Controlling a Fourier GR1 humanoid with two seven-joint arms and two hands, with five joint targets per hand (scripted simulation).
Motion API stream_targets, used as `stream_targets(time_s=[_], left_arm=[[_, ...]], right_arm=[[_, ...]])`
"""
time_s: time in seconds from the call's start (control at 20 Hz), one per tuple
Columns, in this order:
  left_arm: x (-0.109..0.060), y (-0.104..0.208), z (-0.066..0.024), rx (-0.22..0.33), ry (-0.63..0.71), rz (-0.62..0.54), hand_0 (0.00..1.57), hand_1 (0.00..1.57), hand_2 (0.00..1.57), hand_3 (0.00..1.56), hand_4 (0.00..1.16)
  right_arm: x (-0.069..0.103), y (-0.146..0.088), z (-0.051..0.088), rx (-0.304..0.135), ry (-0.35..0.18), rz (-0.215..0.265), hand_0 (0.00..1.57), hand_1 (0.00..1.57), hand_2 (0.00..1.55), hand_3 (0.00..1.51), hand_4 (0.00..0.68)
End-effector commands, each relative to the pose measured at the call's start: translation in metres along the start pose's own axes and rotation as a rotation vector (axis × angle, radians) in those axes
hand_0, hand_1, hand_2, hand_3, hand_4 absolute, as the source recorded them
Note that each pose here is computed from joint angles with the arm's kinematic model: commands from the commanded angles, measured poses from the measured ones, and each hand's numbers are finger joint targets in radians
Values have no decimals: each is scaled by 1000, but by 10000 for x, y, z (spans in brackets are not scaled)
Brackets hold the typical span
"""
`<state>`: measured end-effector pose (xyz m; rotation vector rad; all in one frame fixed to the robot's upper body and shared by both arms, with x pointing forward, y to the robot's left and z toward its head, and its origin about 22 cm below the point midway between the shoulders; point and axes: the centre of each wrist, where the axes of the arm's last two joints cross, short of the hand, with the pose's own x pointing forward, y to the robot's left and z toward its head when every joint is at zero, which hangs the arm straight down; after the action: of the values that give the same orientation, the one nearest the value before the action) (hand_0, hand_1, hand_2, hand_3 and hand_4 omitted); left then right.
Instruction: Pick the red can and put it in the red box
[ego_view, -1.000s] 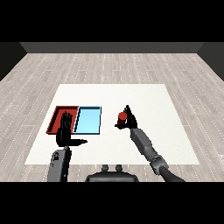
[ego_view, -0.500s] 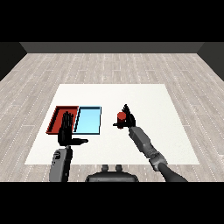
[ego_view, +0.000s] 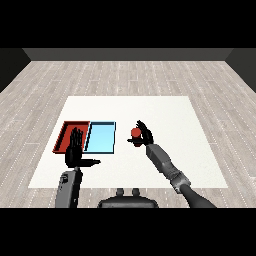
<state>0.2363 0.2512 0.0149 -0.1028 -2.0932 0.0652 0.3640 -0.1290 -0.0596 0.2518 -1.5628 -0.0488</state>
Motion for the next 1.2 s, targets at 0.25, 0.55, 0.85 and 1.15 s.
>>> stream_targets(time_s=[0.25, 0.55, 0.85, 1.15], left_arm=[[109, -2, 15, 14, -4, -1, 0, 0, 0, 0, 0], [1, 138, -155, 20, -4, 4, 0, 0, 0, 0, 0], [-28, -118, -71, 15, 10, 10, 0, 0, 0, 0, 0], [197, -11, -71, 20, -15, 1, 0, 0, 0, 0, 0]], right_arm=[[36, 12, -104, -64, 33, 177, 1541, 1541, 1472, 1417, 575], [-6, 35, -63, -66, 54, 213, 1528, 1528, 1472, 1420, 551], [27, 171, -58, -60, 47, 219, 1548, 1548, 1475, 1411, 558], [216, 235, -170, -63, -70, 199, 1539, 1539, 1469, 1388, 581]])
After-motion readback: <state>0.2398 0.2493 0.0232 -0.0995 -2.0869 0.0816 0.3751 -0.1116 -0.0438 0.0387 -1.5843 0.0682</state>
